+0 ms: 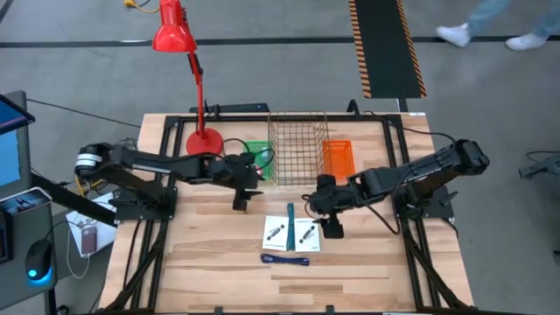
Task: Pick and place items into bin
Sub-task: Put the violet charger cable into the gold wire bin
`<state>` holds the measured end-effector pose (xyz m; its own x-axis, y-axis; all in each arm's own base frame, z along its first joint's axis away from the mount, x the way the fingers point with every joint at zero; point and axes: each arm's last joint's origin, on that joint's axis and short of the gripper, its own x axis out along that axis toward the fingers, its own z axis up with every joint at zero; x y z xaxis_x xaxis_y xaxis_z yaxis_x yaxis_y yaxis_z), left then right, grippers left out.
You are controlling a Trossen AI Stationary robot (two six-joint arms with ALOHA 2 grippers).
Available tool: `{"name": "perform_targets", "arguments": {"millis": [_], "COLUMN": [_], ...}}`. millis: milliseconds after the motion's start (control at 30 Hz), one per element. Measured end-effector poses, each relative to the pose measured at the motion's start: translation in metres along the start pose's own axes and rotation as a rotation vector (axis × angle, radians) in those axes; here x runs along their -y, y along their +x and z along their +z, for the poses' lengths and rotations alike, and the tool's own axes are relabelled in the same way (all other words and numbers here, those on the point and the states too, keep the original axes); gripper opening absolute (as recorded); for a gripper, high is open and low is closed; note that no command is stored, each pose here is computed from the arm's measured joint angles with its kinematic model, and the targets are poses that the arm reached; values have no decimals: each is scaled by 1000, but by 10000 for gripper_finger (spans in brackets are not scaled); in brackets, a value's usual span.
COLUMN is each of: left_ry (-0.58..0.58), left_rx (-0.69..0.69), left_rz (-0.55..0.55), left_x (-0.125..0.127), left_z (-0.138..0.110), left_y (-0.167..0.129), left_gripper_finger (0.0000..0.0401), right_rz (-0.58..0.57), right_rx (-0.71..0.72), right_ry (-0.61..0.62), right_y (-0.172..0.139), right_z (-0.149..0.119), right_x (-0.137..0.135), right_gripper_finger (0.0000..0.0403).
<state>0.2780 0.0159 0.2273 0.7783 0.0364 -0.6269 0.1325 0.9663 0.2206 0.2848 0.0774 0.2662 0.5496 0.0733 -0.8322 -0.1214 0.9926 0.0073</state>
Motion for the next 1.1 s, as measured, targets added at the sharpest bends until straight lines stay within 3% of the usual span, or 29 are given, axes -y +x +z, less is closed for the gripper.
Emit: {"name": "perform_targets", "arguments": {"millis": [267, 467, 667, 1100], "left_ry": [-84, -171, -229, -248], "left_rx": [318, 440, 475, 459], "left_rz": [-51, -16, 52, 49], "left_x": [4, 13, 26, 54], "left_z": [30, 39, 43, 47], "left_y": [-65, -98, -112, -109], "left_gripper_finger": [186, 186, 186, 186], "right_rz": [61, 120, 154, 140], "right_rx": [38, 87, 84, -20], "right_ry": [9, 2, -18, 99], "right_y": [20, 37, 68, 127], "right_z": [-13, -12, -17, -38], "right_x": [-28, -56, -84, -104], "right_gripper_finger": [276, 276, 276, 276]}}
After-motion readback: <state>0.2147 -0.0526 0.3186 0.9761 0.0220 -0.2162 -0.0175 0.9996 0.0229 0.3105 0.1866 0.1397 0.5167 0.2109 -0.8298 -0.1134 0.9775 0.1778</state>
